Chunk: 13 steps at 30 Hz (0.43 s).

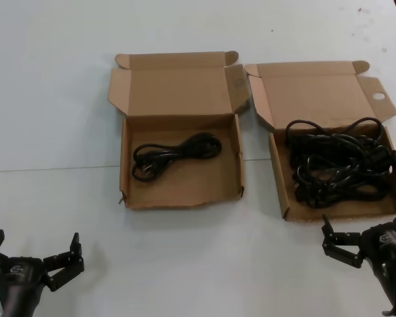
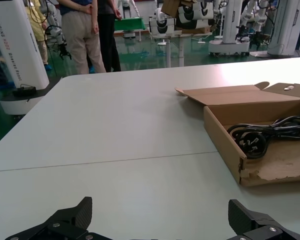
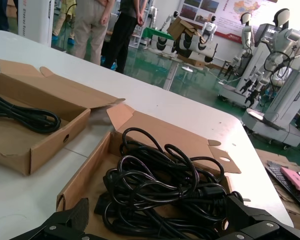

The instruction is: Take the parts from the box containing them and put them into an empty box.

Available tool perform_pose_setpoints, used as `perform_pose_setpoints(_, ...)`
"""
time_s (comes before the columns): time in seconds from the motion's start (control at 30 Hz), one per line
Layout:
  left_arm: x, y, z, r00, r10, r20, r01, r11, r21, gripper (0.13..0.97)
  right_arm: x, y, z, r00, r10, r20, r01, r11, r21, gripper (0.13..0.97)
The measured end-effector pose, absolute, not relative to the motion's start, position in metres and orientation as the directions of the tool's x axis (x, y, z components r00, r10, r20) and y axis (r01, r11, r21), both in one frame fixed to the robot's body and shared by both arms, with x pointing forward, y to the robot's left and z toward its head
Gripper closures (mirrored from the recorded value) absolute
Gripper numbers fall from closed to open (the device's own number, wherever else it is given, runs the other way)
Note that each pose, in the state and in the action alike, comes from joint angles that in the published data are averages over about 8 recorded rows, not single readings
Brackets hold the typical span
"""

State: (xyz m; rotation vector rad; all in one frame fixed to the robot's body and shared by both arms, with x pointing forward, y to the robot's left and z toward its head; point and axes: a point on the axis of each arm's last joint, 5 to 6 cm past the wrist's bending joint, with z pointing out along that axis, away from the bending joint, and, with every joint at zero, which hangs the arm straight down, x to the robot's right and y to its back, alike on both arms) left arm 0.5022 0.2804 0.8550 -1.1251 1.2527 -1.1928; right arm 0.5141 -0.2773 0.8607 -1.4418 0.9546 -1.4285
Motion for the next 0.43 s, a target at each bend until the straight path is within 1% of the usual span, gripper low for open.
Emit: perform_pose_setpoints(0.43,0.5022,0.2804,0.8550,-0.035,-0.997,-0.071,0.022,0.070,-0.997,0.132,0.5141,-0.2773,0.8607,0.048,-0.942,0.331,0.054,-0.329,-0.943,0.130)
